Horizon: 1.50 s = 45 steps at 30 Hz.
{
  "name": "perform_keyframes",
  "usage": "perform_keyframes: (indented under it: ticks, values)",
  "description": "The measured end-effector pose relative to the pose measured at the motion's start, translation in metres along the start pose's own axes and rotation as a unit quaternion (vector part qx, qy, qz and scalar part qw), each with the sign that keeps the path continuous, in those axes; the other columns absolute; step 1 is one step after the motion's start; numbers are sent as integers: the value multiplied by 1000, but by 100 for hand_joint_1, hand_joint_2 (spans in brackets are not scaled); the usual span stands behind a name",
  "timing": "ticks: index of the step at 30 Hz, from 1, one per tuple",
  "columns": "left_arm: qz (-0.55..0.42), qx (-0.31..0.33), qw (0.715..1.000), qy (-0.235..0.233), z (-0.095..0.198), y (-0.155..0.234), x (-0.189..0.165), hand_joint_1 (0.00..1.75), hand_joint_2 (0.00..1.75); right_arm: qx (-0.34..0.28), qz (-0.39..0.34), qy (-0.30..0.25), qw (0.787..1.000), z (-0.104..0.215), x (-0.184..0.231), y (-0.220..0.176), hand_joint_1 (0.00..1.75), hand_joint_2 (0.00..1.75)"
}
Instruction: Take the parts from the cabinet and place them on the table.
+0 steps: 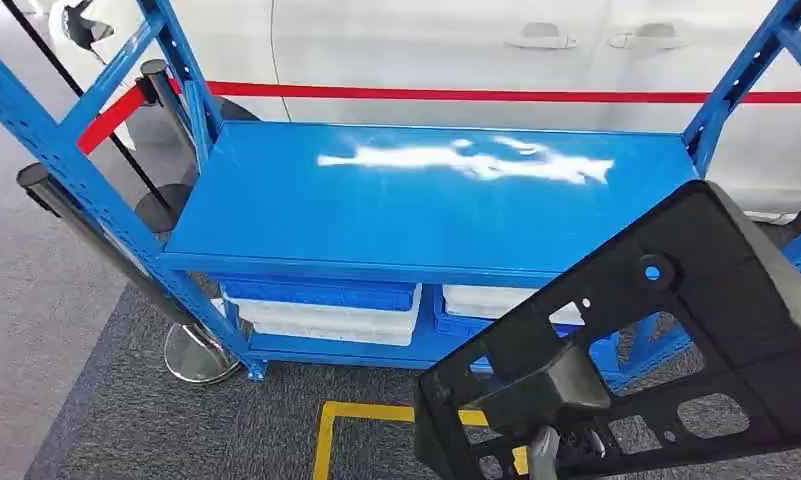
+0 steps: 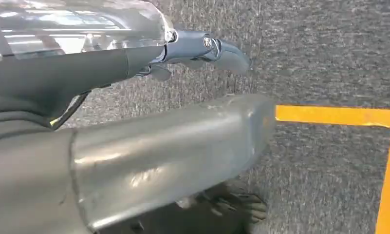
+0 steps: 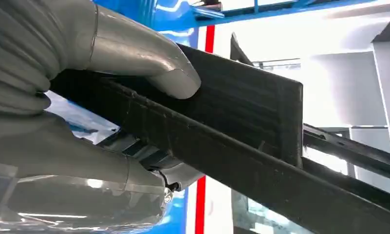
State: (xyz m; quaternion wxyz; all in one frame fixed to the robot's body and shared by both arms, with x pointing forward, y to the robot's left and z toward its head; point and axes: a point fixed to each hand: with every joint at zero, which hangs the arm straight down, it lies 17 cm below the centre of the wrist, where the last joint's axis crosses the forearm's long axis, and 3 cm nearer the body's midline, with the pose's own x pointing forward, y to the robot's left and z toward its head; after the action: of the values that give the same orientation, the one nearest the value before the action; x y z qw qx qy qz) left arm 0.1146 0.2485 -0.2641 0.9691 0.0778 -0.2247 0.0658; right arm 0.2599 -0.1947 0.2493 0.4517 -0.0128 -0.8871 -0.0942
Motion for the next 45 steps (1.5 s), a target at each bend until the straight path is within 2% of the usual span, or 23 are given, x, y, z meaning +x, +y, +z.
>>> perform_keyframes:
  ticks: [12,17,23,45]
  values:
    - [0,-6,1000,3,1,-4,-1,0,0,-2,10,9,1000,3,-6,-9,175,175]
    - [-5,-9,1000,9,2,-5,-6,0,0,-6,-18,15,1000,2,-6,-9,175,175]
    - [-7,-8,1000,12,2,-3,-9,0,0,-19,-17,22,999,4,-9,-15,175,175]
    - [-5,-9,1000,0,-1,1,1,0,0,-27,-3,33,999,8,-13,-23,175,175]
